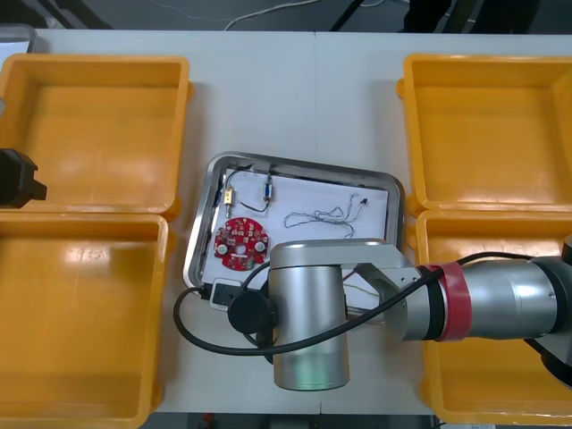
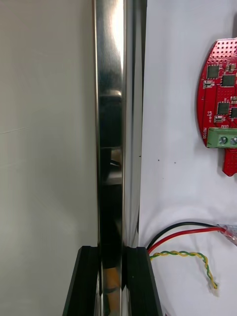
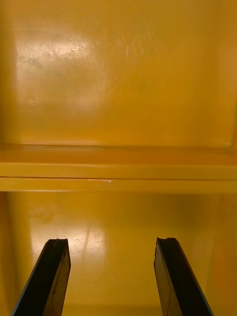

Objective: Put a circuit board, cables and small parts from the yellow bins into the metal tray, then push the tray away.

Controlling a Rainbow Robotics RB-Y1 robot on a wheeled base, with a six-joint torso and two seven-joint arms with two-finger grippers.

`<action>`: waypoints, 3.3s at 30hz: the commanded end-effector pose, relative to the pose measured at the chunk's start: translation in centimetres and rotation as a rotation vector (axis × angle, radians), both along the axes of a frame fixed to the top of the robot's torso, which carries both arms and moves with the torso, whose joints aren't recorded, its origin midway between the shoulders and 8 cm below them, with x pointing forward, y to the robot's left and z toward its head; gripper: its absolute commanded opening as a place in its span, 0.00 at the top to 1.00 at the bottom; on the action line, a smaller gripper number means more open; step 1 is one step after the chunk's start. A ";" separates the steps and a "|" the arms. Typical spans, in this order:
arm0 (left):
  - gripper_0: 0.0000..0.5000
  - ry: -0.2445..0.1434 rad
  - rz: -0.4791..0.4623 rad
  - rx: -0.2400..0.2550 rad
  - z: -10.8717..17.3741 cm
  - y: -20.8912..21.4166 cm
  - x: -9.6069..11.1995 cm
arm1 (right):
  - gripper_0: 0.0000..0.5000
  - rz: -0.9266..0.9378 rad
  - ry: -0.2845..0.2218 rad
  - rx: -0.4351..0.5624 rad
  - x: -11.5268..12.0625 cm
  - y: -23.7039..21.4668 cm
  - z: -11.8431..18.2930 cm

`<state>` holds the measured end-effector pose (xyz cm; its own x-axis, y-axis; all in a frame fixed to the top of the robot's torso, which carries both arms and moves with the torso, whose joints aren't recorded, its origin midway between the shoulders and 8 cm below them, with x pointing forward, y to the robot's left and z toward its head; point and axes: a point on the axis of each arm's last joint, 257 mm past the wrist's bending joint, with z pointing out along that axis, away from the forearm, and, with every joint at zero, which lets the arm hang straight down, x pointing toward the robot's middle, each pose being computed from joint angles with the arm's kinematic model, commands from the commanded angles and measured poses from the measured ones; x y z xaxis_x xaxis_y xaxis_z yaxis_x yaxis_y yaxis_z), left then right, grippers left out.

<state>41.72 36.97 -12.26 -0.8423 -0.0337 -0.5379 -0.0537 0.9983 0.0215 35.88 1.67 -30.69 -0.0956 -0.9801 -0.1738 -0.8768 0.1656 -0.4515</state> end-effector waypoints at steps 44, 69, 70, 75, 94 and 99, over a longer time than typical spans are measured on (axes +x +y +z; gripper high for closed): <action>0.00 -0.027 0.039 0.036 1.3 1.7 -0.6 | 1.00 0.151 -0.388 -0.112 15.7 1.0 10.1; 0.00 -0.027 0.039 0.036 1.3 1.7 -0.6 | 1.00 0.118 -0.519 -0.082 23.2 -0.1 13.3; 0.00 -0.027 0.039 0.036 1.3 1.7 -0.6 | 1.00 0.121 -0.525 -0.080 23.5 0.0 13.6; 0.00 -0.027 0.039 0.036 1.3 1.7 -0.6 | 1.00 0.121 -0.562 -0.083 24.8 0.0 14.6; 0.00 -0.027 0.039 0.036 1.3 1.7 -0.6 | 1.00 0.225 -0.707 -0.063 28.3 2.1 17.8; 0.00 -0.027 0.039 0.036 1.3 1.7 -0.6 | 1.00 0.228 -0.706 -0.057 28.3 2.2 17.7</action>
